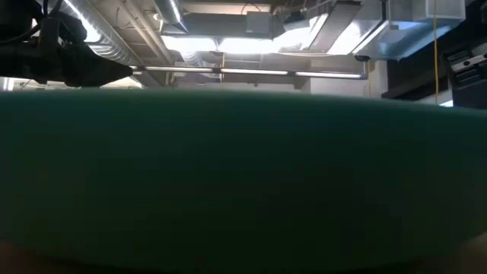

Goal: Stack plastic plates

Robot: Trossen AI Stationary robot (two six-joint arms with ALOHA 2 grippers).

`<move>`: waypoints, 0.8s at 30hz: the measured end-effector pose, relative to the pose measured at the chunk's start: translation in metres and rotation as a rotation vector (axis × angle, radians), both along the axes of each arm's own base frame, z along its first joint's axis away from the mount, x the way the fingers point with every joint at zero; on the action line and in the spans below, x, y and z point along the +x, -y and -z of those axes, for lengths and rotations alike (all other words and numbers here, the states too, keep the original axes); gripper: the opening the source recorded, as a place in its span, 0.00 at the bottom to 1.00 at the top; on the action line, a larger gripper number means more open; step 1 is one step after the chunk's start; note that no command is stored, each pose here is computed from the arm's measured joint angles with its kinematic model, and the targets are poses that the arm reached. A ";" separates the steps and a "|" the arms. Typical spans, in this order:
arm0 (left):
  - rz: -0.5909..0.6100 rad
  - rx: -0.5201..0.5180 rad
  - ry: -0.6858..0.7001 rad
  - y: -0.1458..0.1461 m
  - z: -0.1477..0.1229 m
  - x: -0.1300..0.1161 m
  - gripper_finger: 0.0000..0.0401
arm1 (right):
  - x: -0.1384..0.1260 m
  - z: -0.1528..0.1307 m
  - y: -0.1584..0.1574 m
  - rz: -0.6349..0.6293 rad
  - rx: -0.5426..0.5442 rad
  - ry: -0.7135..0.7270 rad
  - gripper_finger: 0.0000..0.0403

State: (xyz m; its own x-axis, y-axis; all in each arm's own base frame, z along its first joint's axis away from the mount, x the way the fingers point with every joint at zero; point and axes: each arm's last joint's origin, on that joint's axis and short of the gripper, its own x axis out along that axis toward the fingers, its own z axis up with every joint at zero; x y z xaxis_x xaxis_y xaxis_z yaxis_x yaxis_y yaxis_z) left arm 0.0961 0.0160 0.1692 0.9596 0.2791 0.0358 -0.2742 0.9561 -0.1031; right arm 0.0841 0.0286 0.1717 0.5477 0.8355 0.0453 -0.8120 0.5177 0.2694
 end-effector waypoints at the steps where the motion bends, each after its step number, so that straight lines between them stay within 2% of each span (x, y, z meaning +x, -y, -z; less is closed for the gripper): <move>1: 0.000 0.000 0.000 0.000 0.000 0.000 0.00 | 0.000 0.000 0.000 0.000 0.000 0.000 0.00; 10: 0.000 0.003 -0.001 0.000 0.000 0.000 0.00 | 0.000 0.000 0.000 0.000 0.000 0.000 0.00; 15: -0.046 0.124 -0.033 -0.001 -0.001 0.000 0.00 | 0.000 0.000 0.000 0.000 0.000 0.000 0.00; 24: -0.058 0.123 -0.020 -0.001 -0.002 -0.001 0.00 | 0.000 0.000 0.000 0.014 -0.017 0.026 0.00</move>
State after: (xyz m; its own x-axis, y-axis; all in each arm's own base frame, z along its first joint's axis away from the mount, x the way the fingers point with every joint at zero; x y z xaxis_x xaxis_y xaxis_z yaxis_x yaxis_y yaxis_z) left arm 0.0956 0.0175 0.1709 0.9429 0.3285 0.0540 -0.3300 0.9438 0.0202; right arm 0.0844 0.0284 0.1717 0.5585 0.8282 0.0459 -0.8111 0.5337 0.2394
